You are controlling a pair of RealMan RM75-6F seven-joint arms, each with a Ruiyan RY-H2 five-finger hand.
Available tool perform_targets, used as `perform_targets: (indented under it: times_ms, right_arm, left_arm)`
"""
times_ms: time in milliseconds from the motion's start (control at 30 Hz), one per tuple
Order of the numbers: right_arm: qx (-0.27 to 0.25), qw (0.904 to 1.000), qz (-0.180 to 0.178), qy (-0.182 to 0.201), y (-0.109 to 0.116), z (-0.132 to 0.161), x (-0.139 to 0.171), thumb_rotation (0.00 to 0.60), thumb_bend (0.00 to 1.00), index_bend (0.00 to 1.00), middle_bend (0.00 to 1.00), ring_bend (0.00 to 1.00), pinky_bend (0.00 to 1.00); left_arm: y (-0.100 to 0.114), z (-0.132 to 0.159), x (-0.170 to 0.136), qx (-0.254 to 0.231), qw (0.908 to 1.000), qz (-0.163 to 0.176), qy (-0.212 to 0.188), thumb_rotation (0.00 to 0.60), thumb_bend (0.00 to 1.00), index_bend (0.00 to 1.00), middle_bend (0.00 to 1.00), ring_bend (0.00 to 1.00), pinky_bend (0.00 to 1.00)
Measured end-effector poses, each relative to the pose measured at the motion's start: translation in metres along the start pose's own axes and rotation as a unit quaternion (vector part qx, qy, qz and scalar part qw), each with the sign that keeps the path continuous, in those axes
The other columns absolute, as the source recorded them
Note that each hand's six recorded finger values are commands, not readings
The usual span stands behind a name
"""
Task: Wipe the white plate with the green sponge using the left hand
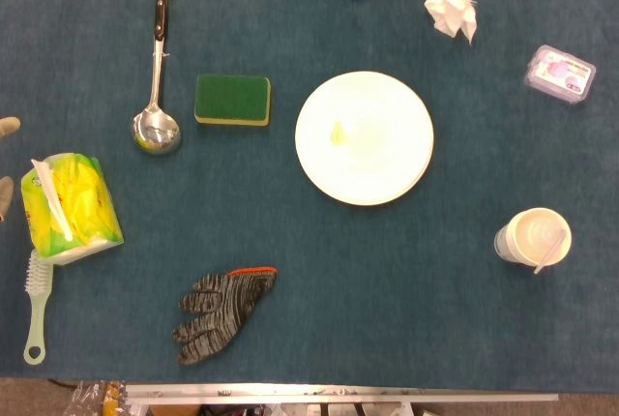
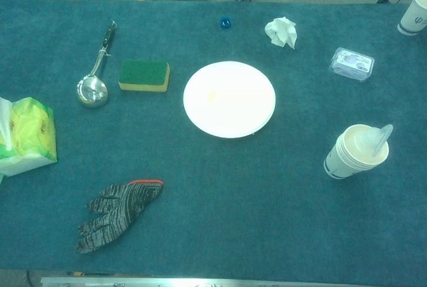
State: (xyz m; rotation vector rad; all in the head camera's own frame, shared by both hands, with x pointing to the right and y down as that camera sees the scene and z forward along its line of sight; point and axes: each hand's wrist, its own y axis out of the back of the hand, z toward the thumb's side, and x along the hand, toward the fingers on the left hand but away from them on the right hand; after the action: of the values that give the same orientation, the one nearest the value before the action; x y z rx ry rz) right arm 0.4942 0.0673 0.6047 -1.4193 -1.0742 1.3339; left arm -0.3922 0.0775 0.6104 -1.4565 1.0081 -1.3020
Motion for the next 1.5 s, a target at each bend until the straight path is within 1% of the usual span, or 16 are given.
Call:
perform_targets:
  times_ms: [267,500,633,767,900,1033,1233,1500]
  right_arm:
    - [-0.003,1.0,0.004,0.002,0.0,-0.001,0.003,0.6,0.32,0.17,0.24,0.12,0.26]
    - [-0.011,0.9999,0.002,0.008,0.002,0.0,0.001,0.6,0.32,0.17,0.24,0.12,0.26]
    - [-0.017,0.9997,-0.004,0.017,0.008,0.003,-0.002,0.6,0.32,0.17,0.24,0.12,0.26]
    - [-0.021,0.9994,-0.014,0.024,0.017,0.005,-0.007,0.6,0.32,0.17,0.24,0.12,0.26]
    - [-0.029,0.9989,-0.015,0.032,0.023,0.008,-0.013,0.6,0.32,0.17,0.24,0.12,0.26]
    - [-0.034,0.9986,-0.009,0.04,0.026,0.012,-0.019,0.6,0.32,0.17,0.24,0.12,0.26]
    - [-0.037,0.9978,0.001,0.055,0.023,0.02,-0.021,0.6,0.32,0.17,0.24,0.12,0.26]
    - [-0.039,0.998,0.0,0.049,0.022,0.015,-0.019,0.6,0.32,0.17,0.24,0.12,0.26]
  left_arm:
    - [0.0,0.003,0.0,0.001,1.0,-0.004,-0.006,0.6,0.39,0.24,0.24,0.16,0.18]
    - [0.011,0.009,0.002,0.007,0.9997,0.004,-0.022,0.6,0.39,0.24,0.24,0.16,0.18]
    - [0.015,0.017,0.006,0.007,0.9993,0.0,-0.038,0.6,0.39,0.24,0.24,0.16,0.18]
    - [0.017,0.025,0.012,0.007,0.9983,-0.013,-0.057,0.6,0.39,0.24,0.24,0.16,0.18]
    - [0.018,0.039,0.023,0.014,0.9962,-0.031,-0.08,0.6,0.39,0.24,0.24,0.16,0.18]
    - [0.016,0.053,0.035,0.017,0.994,-0.046,-0.098,0.6,0.39,0.24,0.23,0.16,0.18]
    - [0.013,0.082,0.061,0.026,0.9893,-0.061,-0.13,0.6,0.39,0.24,0.23,0.16,0.18]
    - [-0.006,0.122,0.095,0.04,0.9814,-0.095,-0.162,0.6,0.39,0.24,0.23,0.16,0.18]
